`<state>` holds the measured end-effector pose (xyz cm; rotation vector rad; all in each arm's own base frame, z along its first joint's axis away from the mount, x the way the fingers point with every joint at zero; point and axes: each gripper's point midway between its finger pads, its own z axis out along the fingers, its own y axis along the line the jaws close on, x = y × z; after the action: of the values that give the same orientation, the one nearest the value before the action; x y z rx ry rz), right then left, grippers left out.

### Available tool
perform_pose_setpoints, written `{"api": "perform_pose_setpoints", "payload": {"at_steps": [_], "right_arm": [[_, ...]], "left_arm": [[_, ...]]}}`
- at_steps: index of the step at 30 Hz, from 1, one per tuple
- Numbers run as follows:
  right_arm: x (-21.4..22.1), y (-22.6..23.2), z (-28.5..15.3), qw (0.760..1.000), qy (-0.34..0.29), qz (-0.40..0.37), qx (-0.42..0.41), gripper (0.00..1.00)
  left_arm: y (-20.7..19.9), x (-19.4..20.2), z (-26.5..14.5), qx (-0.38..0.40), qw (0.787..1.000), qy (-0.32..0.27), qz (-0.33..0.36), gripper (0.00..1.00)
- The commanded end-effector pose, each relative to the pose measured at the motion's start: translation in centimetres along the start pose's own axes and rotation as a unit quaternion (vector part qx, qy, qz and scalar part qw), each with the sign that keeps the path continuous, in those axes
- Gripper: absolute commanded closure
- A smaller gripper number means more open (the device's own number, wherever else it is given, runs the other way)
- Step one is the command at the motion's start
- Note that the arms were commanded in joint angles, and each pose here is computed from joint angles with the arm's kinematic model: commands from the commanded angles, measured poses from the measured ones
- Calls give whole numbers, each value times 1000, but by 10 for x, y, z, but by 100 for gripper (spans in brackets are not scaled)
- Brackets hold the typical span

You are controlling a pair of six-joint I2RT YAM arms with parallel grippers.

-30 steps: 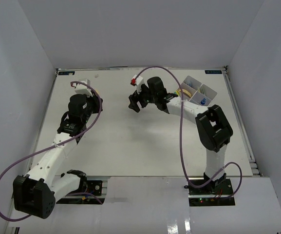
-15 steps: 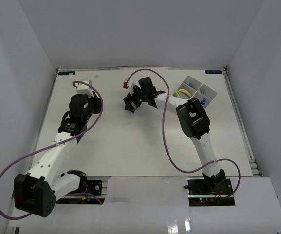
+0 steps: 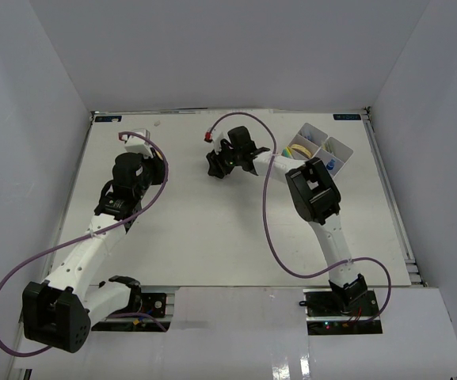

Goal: Sort the stationery into containers
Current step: Pick up the pen cap from the center of the board.

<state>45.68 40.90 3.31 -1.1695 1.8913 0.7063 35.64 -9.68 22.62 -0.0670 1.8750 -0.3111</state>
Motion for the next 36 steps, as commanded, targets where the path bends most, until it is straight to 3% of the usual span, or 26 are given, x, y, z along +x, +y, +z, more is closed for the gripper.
{"api": "perform_pose_setpoints", "payload": {"at_steps": [1,7,9,10,12,13,15,16,17,21,25,29,31,36], "right_arm": [[16,10,-19,999,35,37,6,52],[39,11,-47,991,66,98,65,73],[55,16,-68,984,82,125,100,75],[86,22,-81,970,112,170,134,78],[78,26,-104,959,88,204,175,79],[69,25,-122,943,64,250,212,78],[107,44,-139,923,87,294,233,76],[105,46,-150,915,74,308,251,72],[129,71,-162,892,84,345,281,66],[146,88,-163,874,100,364,305,56],[146,102,-154,877,106,365,294,43],[143,106,-162,885,136,339,290,40],[137,105,-164,890,137,328,287,27],[104,106,-177,922,122,261,258,26]], "left_arm": [[-5,-10,-5,14,1000,-14,0,96],[-7,-11,-5,20,1000,-14,-3,96],[-9,-12,-6,24,1000,-16,-5,96],[-9,-12,-7,25,1000,-15,-5,96],[-10,-14,-9,28,999,-19,-7,96],[-11,-15,-9,29,999,-21,-7,96],[-13,-17,-11,33,999,-24,-10,96],[-14,-17,-12,36,999,-25,-11,96],[-15,-19,-14,39,999,-29,-14,96],[-14,-20,-15,36,999,-31,-13,96],[-12,-19,-14,33,999,-29,-12,96],[-13,-19,-15,36,999,-31,-9,96],[-15,-21,-16,41,999,-34,-8,96],[-16,-22,-17,45,998,-37,-4,96]]}}
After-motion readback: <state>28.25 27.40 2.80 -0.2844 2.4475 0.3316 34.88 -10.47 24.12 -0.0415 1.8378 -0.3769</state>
